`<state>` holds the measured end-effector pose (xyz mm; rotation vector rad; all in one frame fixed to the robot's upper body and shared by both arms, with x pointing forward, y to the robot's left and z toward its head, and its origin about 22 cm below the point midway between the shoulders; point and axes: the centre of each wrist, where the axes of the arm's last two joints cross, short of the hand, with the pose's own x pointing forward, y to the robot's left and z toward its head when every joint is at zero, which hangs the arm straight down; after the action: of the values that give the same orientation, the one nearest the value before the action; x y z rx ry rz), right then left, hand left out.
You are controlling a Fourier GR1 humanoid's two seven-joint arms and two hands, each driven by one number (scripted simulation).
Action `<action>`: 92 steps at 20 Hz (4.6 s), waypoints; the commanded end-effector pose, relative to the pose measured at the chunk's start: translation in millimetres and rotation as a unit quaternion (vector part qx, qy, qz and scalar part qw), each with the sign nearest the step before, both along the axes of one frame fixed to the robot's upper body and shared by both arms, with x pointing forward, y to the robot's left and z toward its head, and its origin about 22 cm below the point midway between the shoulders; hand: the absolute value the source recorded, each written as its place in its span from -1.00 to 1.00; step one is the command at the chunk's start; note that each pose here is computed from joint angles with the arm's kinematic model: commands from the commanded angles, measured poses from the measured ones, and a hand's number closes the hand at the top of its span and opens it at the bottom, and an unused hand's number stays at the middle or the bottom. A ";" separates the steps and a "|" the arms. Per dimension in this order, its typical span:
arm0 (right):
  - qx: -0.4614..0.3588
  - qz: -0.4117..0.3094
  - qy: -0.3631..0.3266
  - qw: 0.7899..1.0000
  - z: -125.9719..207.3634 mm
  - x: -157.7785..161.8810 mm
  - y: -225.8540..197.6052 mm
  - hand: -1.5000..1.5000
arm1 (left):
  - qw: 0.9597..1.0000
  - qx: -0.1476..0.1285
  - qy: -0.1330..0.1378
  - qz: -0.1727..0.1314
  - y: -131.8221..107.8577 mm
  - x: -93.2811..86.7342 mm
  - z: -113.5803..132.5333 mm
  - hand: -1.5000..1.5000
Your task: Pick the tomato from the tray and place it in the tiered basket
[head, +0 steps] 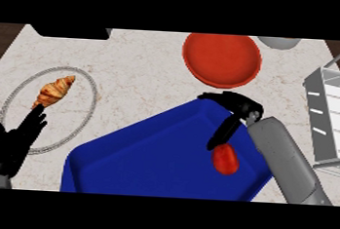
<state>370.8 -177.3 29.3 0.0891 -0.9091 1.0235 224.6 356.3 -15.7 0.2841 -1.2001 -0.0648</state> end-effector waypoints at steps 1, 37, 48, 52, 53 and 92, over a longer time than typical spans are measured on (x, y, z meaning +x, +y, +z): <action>0.007 0.012 0.002 1.000 -18.6 -21.8 16.5 -1.00 | 1.000 -0.004 0.001 0.008 6.0 -8.3 -2.5 0.00; 0.068 -0.034 -0.083 0.994 -36.2 -21.1 50.1 1.00 | 1.000 -0.009 0.011 -0.003 -3.0 2.3 8.2 0.00; -0.208 -0.143 -0.306 0.918 -1.9 -68.5 94.9 1.00 | 0.999 -0.002 0.027 0.034 15.7 -23.3 -5.8 0.00; -0.225 -0.211 -0.369 0.877 33.4 -82.5 92.6 1.00 | 0.998 0.005 0.032 0.046 29.2 -34.3 -6.1 0.00; -0.233 -0.226 -0.403 0.856 55.8 -76.5 87.9 1.00 | 0.998 0.010 0.033 0.049 32.6 -35.2 -3.5 0.00; -0.094 -0.438 -0.516 0.730 210.8 -44.3 -158.7 1.00 | 1.000 -0.007 0.009 -0.004 11.1 -14.0 -16.9 0.00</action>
<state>311.3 -305.9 243.1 -1.1297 -1.5935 0.1912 217.2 361.1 -21.9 0.2773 -1.1969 -0.0666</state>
